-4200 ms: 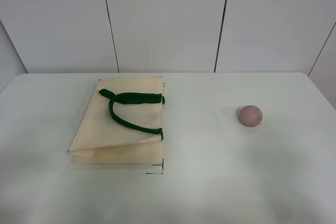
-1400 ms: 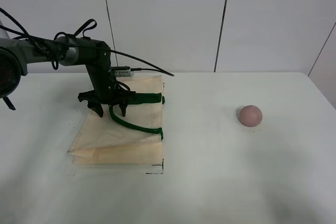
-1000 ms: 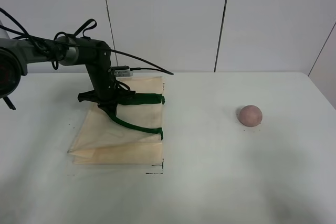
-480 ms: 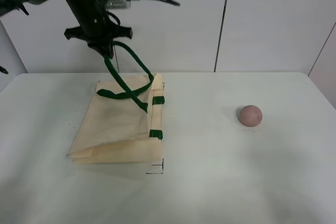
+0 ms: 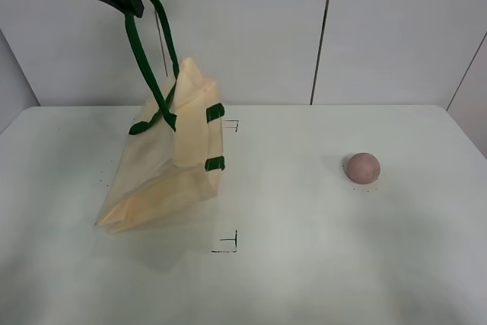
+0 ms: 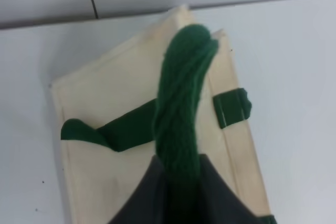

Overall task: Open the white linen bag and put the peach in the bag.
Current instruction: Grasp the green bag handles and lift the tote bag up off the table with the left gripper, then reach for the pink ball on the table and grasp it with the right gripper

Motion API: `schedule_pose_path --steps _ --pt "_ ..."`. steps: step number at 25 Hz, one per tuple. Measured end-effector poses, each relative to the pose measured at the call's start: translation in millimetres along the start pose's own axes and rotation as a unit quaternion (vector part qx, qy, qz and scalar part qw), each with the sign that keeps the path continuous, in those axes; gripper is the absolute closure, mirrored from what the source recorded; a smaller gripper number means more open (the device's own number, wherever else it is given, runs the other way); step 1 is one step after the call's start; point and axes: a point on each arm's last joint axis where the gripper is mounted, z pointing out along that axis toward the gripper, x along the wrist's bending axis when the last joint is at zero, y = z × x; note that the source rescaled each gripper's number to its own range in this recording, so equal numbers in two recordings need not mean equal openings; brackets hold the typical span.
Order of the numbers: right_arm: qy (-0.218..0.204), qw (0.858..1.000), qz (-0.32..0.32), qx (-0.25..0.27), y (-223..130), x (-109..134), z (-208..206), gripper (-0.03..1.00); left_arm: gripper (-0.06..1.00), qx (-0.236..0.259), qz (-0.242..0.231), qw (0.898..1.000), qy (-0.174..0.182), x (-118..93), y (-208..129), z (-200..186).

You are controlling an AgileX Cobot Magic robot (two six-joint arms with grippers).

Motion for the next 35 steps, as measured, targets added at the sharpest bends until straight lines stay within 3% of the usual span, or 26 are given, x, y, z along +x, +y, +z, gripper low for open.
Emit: schedule_pose_path --steps 5,9,14,19,25,35 --pt "0.002 0.997 0.004 0.073 45 1 39 -0.03 0.94 -0.011 0.000 1.000 -0.001 0 0 -11" --pt "0.000 0.990 0.006 0.138 93 2 99 -0.03 0.94 -0.011 -0.001 1.000 -0.006 -1 0 -12" --pt "0.000 0.973 -0.005 0.233 139 2 206 -0.03 0.94 -0.009 -0.003 1.000 -0.015 -2 0 -12" --pt "0.011 0.957 -0.032 0.289 167 7 302 -0.03 0.94 -0.009 -0.003 1.000 -0.017 -3 0 -12" --pt "0.026 0.937 -0.053 0.345 152 24 379 -0.03 0.94 -0.009 -0.003 1.000 -0.017 -3 0 -12" --pt "0.040 0.906 -0.039 0.419 80 26 443 -0.03 0.94 -0.009 -0.003 1.000 -0.017 -3 0 -12"
